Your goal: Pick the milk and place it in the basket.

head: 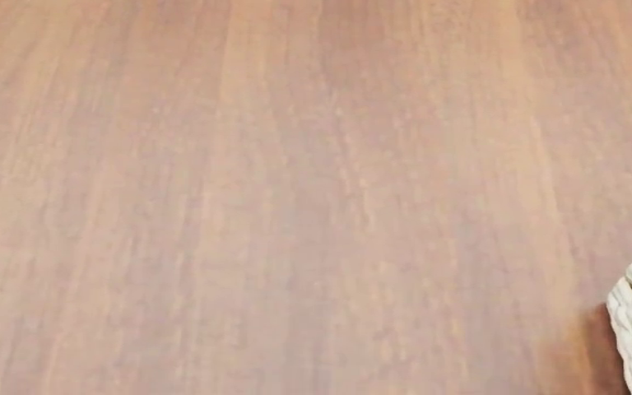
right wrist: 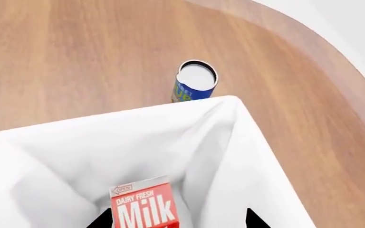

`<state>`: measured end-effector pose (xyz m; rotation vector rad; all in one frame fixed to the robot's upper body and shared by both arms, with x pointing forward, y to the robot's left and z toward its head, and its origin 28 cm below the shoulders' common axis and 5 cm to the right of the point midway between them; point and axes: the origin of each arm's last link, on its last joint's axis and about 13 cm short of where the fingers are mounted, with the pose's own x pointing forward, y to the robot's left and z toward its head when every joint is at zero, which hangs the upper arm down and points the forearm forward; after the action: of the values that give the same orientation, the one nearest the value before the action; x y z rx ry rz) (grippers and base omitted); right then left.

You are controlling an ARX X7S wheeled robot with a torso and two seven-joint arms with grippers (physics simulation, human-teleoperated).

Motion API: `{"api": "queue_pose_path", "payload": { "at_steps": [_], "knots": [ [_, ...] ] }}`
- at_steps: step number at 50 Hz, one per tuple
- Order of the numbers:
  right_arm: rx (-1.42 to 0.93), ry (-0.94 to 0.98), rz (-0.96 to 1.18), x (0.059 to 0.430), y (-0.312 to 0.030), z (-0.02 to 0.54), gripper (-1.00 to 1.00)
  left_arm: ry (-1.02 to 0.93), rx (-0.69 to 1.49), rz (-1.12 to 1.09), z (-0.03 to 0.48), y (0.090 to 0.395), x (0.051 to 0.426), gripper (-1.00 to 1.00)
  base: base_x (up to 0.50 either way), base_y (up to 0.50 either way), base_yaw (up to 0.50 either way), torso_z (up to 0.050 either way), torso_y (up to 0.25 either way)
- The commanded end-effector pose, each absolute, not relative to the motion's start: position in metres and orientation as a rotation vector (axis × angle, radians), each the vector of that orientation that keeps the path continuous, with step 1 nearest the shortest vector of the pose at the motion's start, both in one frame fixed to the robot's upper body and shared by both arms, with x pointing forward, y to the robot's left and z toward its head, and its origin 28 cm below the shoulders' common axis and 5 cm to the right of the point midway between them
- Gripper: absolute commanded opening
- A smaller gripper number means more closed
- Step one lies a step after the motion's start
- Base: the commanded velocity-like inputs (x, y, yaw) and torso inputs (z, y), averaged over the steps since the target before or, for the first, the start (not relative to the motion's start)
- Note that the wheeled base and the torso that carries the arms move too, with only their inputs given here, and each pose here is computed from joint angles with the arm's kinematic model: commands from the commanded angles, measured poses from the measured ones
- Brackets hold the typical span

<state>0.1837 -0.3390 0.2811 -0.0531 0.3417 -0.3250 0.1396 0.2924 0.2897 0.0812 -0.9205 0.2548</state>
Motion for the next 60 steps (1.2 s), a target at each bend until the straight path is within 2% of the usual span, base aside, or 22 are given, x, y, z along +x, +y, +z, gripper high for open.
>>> {"api": "queue_pose_path", "payload": {
  "at_steps": [1,34,60],
  "knots": [
    [-0.046,0.243,-0.326,0.187,-0.340,0.297,1.00,-0.954,0.077,0.261,0.292,0.295,0.138,1.00,0.00,0.00,0.00,0.000,0.000],
    [-0.148,0.000,-0.338,0.191,-0.335,0.379,1.00,-0.955,0.078,0.259,0.292,0.295,0.139,1.00,0.00,0.00,0.00,0.000,0.000],
    [-0.258,-0.174,-0.310,0.204,-0.319,0.443,1.00,-0.952,0.078,0.258,0.291,0.295,0.139,1.00,0.00,0.00,0.00,0.000,0.000]
  ]
}}
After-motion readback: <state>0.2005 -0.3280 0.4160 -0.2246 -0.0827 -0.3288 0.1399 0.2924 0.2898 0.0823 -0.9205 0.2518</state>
